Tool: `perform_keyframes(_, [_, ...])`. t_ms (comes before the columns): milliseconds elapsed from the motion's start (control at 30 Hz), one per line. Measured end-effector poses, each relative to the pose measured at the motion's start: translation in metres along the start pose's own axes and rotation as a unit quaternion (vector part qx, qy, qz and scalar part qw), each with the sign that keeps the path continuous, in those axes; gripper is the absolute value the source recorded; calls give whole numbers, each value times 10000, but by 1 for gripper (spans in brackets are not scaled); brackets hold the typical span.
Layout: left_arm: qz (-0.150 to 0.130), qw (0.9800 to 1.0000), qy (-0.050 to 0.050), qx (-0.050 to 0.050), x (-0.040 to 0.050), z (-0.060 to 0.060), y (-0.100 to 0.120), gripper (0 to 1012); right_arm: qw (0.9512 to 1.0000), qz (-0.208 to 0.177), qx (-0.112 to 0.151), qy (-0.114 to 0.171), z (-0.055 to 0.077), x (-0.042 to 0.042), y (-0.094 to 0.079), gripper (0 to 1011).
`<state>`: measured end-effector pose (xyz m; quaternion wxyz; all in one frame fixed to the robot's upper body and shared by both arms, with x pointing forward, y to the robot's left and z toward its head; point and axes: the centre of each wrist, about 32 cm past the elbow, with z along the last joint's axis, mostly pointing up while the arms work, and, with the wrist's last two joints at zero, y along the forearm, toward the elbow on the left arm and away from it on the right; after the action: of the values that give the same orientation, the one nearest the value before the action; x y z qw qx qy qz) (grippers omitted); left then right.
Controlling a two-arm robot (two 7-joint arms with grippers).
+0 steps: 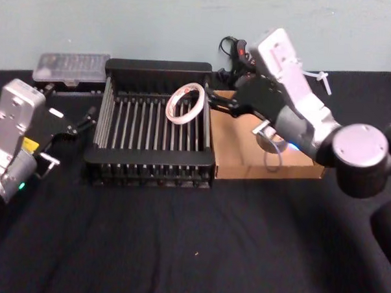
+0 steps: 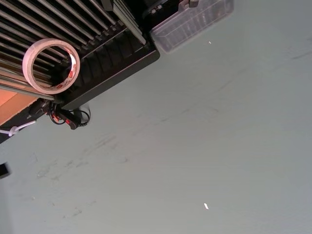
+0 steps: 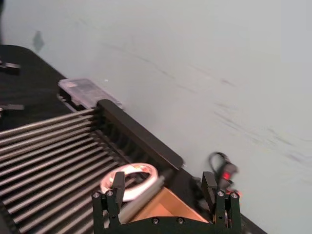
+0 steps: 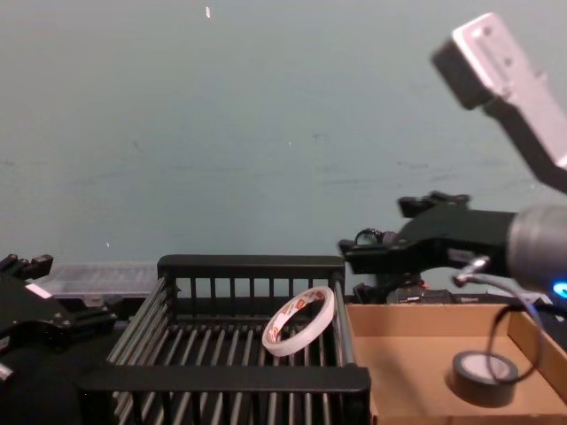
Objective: Pick up the white tape and place it into the black box , Pick up the silver tape and place it into the brown box.
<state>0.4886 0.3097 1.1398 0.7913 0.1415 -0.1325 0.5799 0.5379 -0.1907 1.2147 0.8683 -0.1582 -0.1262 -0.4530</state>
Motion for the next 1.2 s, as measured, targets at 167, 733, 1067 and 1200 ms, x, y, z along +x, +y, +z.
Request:
perform_keyframes(167, [0, 10000, 0, 0, 0, 0, 0, 1001, 9994, -338, -8, 12, -52, 18, -226, 1002])
perform_keyframes(733, [0, 10000, 0, 0, 0, 0, 0, 1001, 9904, -1313, -413, -119, -407, 13, -757, 1002])
perform_keyframes(1067, [0, 10000, 0, 0, 0, 0, 0, 1001, 9882, -1405, -615, -41, -545, -2, -787, 1002])
perform_keyframes(1200, [0, 10000, 0, 0, 0, 0, 0, 1001, 9878, -1388, -700, 40, -606, -6, -762, 1002])
